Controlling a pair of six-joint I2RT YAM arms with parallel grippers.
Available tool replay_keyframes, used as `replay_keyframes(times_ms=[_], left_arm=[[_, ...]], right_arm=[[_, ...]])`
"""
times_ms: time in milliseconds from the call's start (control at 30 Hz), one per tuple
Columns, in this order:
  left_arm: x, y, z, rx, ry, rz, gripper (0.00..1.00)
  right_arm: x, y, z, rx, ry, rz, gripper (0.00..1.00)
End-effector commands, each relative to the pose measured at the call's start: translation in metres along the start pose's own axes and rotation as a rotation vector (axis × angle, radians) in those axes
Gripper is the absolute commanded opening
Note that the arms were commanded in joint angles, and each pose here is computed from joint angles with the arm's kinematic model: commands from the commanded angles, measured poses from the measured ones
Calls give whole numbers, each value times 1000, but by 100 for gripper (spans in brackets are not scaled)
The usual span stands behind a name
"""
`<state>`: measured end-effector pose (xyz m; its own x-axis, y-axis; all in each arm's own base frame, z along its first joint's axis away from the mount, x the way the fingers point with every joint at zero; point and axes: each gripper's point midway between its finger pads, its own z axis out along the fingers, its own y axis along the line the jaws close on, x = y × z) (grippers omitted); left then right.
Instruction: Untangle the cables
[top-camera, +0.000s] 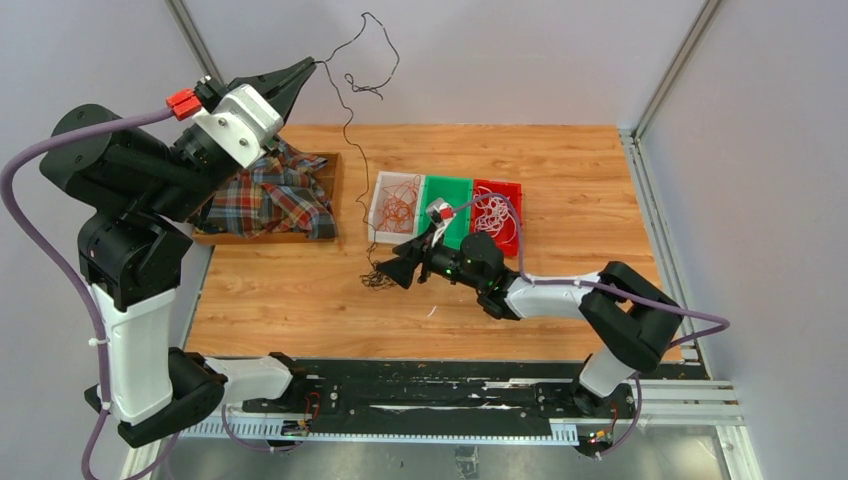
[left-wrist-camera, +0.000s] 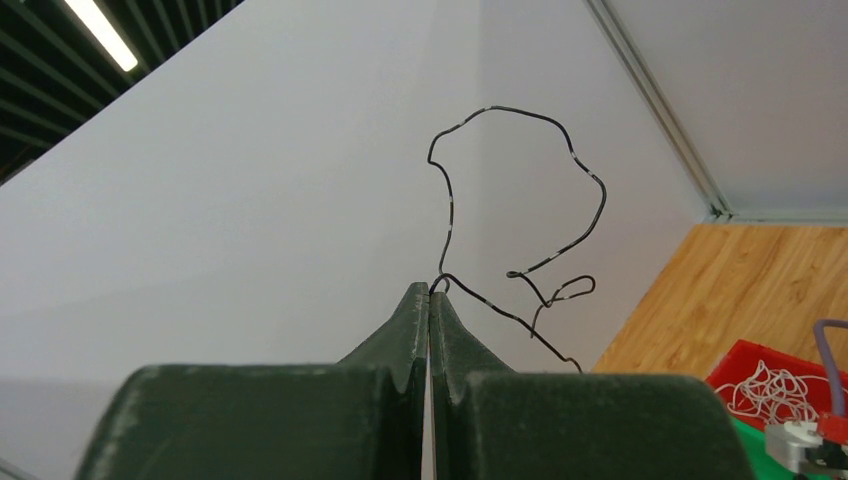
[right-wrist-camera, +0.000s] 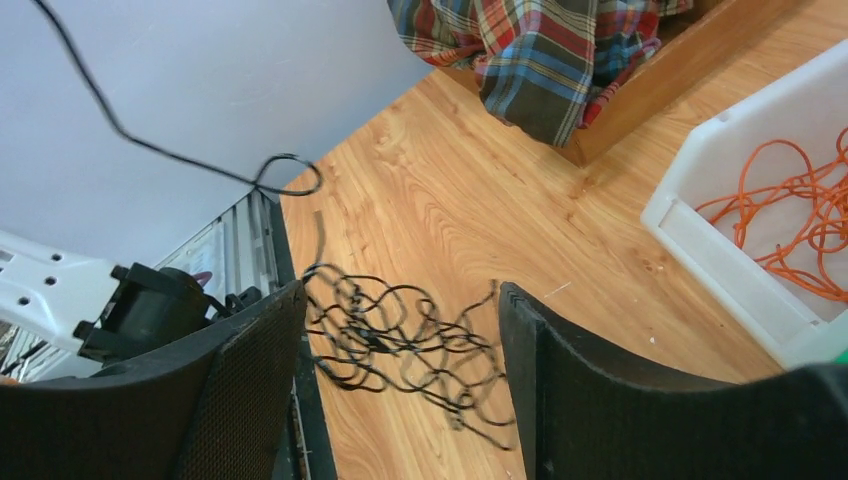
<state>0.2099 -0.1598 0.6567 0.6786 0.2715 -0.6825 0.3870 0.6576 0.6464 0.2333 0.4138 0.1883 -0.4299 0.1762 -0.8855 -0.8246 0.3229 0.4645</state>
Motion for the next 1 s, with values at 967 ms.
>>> replay_keyframes(times_ms=[967], left_arm=[[-35, 15, -1, -22, -107, -16, 0]], right_arm=[[-7, -12, 81, 0, -25, -81, 41]])
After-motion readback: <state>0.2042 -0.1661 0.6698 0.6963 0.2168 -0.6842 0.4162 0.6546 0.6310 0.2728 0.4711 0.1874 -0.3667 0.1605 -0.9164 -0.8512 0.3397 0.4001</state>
